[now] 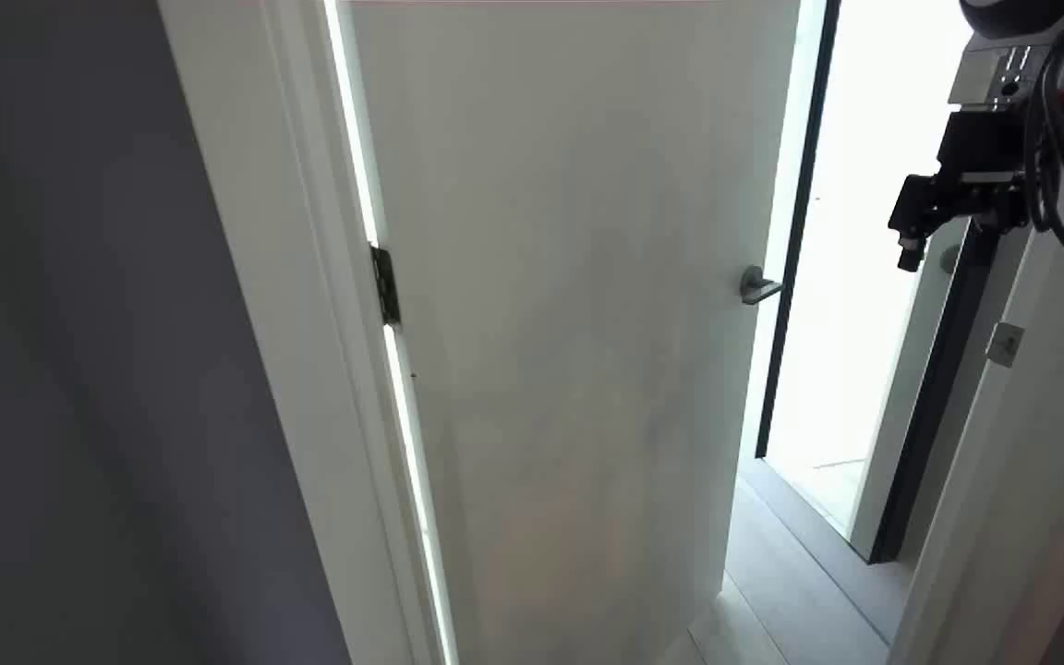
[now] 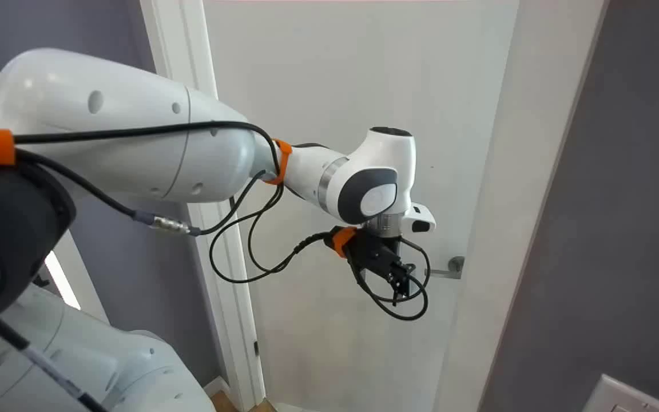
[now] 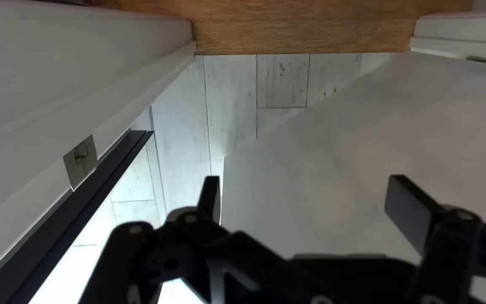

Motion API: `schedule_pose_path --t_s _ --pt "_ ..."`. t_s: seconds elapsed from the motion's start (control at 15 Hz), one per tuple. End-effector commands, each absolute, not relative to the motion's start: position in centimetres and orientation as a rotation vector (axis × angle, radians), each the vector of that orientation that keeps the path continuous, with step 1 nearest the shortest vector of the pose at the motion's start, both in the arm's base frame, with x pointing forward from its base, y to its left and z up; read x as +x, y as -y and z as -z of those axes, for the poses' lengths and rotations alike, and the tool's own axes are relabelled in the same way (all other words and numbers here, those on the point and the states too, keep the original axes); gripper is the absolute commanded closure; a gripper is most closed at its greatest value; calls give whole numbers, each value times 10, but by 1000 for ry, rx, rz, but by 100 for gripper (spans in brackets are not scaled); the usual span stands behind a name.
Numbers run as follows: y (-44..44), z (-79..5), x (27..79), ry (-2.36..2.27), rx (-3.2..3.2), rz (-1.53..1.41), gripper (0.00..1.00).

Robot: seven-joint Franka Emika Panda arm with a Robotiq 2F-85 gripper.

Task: Close the door

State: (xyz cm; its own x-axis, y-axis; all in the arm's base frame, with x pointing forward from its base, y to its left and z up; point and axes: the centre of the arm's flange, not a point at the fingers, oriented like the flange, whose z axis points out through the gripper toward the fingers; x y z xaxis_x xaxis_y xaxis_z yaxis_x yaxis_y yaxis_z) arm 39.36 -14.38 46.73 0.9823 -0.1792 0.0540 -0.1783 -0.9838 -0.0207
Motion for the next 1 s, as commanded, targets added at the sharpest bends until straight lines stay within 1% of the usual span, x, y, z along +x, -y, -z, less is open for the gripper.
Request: schedule_pose_path --t_s 0.0,0.4,0.47,0.53,0.67,0.93 --pt "144 -467 394 -281 -3112 87 0" --pt "144 -467 394 -281 -3112 87 0" --pt "135 -459 415 -336 -3108 74 0" --pt "130 -456 425 -379 -3100 60 0" --pt "110 -446 455 -598 -3062 80 0" --pt "85 -422 510 -922 -3004 184 0"
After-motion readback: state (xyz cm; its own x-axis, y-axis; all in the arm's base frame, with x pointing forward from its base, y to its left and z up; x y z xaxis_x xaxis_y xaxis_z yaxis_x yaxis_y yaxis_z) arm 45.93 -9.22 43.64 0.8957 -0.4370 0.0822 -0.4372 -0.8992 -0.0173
